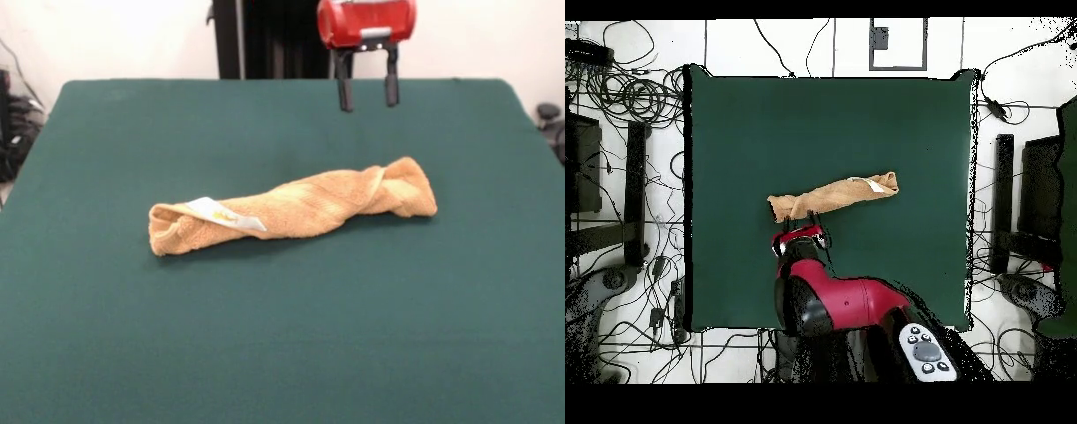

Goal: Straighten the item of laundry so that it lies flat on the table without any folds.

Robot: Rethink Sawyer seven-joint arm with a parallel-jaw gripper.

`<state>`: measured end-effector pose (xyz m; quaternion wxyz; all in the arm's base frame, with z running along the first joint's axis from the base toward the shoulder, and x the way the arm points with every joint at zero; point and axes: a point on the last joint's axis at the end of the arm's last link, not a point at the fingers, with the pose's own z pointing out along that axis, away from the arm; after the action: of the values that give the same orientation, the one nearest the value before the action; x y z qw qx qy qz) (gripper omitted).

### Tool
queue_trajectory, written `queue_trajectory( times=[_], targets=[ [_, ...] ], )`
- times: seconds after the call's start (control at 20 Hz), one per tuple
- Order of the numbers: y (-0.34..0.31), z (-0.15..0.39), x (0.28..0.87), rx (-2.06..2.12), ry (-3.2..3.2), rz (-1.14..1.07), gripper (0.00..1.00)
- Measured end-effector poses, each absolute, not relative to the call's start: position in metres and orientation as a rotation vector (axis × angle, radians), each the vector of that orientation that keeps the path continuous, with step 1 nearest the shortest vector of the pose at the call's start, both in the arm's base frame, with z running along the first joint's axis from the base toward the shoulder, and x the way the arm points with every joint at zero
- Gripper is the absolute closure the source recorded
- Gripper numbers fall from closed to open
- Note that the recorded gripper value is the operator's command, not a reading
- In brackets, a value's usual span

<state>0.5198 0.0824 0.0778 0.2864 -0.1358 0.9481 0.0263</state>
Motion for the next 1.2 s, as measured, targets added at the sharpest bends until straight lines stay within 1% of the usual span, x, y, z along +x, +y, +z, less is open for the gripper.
queue_trajectory(
  times=[0.3,0.65,1.2],
  targets=[
    [0.072,0.062,0.521,-0.303,2.5,0.083,0.0],
    [0.065,0.027,0.51,-0.248,2.552,0.122,0.0],
    [0.059,0.006,0.497,-0.198,2.601,0.157,0.0]
  ],
)
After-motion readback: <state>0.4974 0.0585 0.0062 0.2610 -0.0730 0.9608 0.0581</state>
